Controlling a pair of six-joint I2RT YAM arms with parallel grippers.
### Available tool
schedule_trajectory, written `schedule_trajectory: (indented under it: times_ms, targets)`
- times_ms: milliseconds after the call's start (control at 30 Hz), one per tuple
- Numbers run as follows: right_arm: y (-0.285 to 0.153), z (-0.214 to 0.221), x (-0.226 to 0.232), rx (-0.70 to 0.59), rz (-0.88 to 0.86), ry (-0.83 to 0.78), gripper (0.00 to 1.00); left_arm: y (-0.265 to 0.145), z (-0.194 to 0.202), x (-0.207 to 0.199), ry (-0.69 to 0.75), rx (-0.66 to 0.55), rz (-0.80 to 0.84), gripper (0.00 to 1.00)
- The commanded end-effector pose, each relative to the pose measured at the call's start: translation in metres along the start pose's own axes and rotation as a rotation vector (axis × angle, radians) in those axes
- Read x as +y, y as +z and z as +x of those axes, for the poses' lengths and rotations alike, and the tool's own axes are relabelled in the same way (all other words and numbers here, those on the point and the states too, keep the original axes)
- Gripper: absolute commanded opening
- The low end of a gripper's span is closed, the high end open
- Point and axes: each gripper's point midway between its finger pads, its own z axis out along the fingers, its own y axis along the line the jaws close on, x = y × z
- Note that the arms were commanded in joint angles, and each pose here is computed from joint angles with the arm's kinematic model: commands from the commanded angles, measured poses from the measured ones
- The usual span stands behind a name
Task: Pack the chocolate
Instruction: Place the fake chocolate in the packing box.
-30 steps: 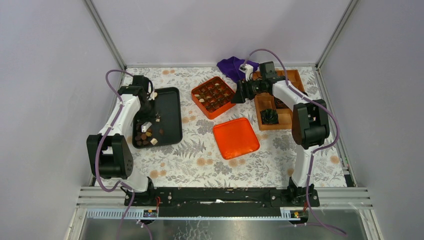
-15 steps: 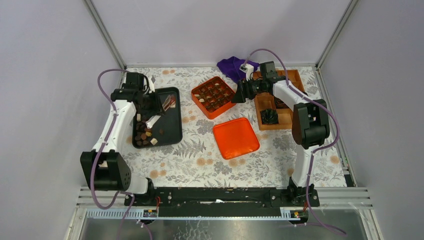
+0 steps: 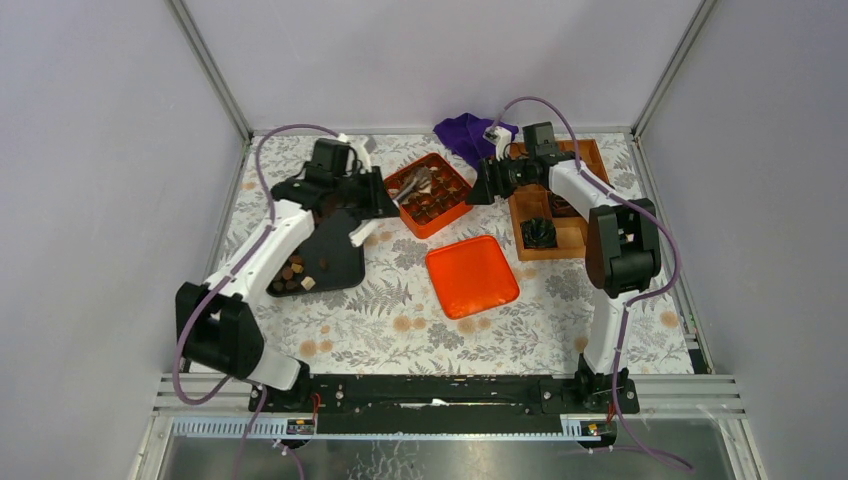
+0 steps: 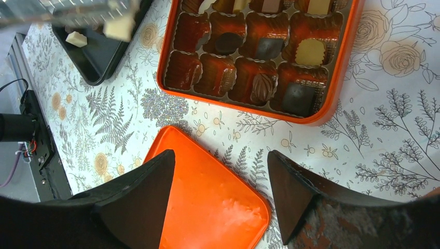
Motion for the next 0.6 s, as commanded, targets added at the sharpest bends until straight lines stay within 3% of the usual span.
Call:
schedule_trajectory:
  times_ms: [0, 167, 567]
  targets:
    - [-0.021, -0.028, 0.019, -0.073, -0.028, -0.059, 0.73, 0.03, -0.023, -0.034, 0.061, -0.066, 0.052, 0.02]
    - [-0.024, -0.028, 0.014, -0.078, -0.021, -0.051, 0.73, 0.058, -0.01, -0.035, 0.099, 0.001, -0.006, 0.07]
    - [-0.024, -0.026, 0.011, -0.079, -0.022, -0.04, 0.73, 0.07, 0.01, -0.016, 0.17, 0.088, -0.171, 0.23]
